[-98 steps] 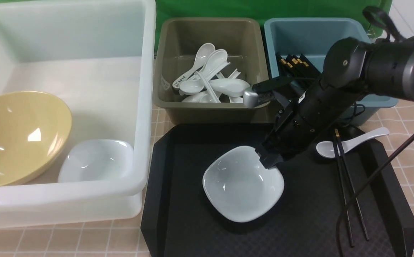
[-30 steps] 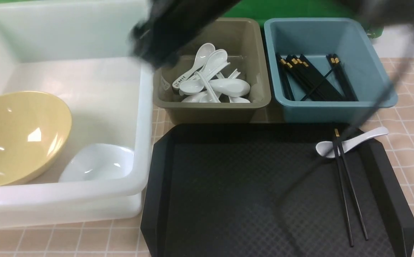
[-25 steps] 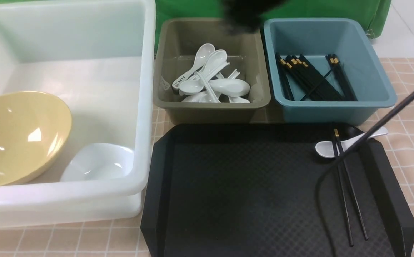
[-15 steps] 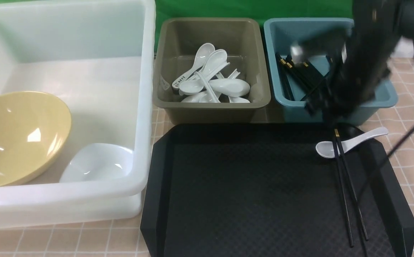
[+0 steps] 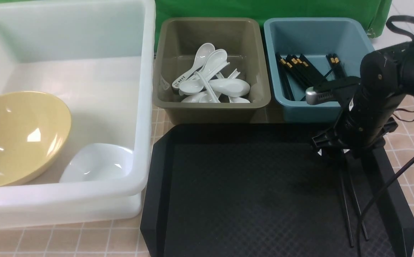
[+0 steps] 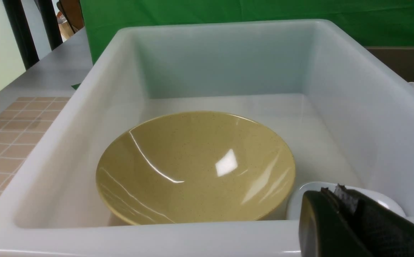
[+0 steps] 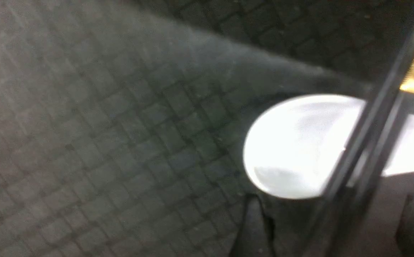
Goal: On brown table put chopsticks spoon bowls plates into blue grey white boxes.
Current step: 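Move the grippers toward the tableware on the black tray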
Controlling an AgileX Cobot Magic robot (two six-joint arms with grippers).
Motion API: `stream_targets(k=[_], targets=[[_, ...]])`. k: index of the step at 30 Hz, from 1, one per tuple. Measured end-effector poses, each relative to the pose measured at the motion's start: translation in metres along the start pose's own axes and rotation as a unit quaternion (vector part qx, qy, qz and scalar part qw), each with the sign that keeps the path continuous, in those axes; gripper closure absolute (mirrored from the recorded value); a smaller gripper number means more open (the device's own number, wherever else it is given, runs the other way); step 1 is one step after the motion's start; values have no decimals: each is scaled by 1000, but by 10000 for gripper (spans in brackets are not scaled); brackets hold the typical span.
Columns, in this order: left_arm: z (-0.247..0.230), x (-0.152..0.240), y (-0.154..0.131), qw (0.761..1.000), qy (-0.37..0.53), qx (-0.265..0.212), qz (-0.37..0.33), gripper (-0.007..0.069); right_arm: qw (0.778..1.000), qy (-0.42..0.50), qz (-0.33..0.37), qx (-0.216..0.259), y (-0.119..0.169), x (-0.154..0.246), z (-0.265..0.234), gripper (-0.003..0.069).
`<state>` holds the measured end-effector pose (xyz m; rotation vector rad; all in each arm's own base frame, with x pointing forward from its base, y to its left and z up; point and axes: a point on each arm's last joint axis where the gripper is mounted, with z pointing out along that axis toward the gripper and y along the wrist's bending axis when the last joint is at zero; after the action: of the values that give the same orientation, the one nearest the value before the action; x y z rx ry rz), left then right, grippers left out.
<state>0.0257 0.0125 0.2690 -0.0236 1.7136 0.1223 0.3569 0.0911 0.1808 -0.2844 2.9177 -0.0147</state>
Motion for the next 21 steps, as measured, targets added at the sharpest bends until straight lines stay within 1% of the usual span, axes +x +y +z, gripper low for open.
stream_targets(k=[2,5,8,12,13,18,21], targets=[[0,0,0,1000,-1,0,0,632,1000,1,7,-9,2,2,4,130],[0,0,0,1000,-1,0,0,632,1000,6,7,-19,3,4,6,163],[0,0,0,1000,-1,-1,2,632,1000,9,2,-30,5,5,7,272],[0,0,0,1000,-1,-2,3,632,999,16,-8,-37,6,6,7,475],[0,0,0,1000,-1,-2,3,632,999,18,-13,-39,7,6,7,506],[0,0,0,1000,-1,-2,3,632,996,16,-34,-82,14,8,-4,503],[1,1,0,1000,0,-3,5,632,993,-24,-46,-106,17,8,-32,503]])
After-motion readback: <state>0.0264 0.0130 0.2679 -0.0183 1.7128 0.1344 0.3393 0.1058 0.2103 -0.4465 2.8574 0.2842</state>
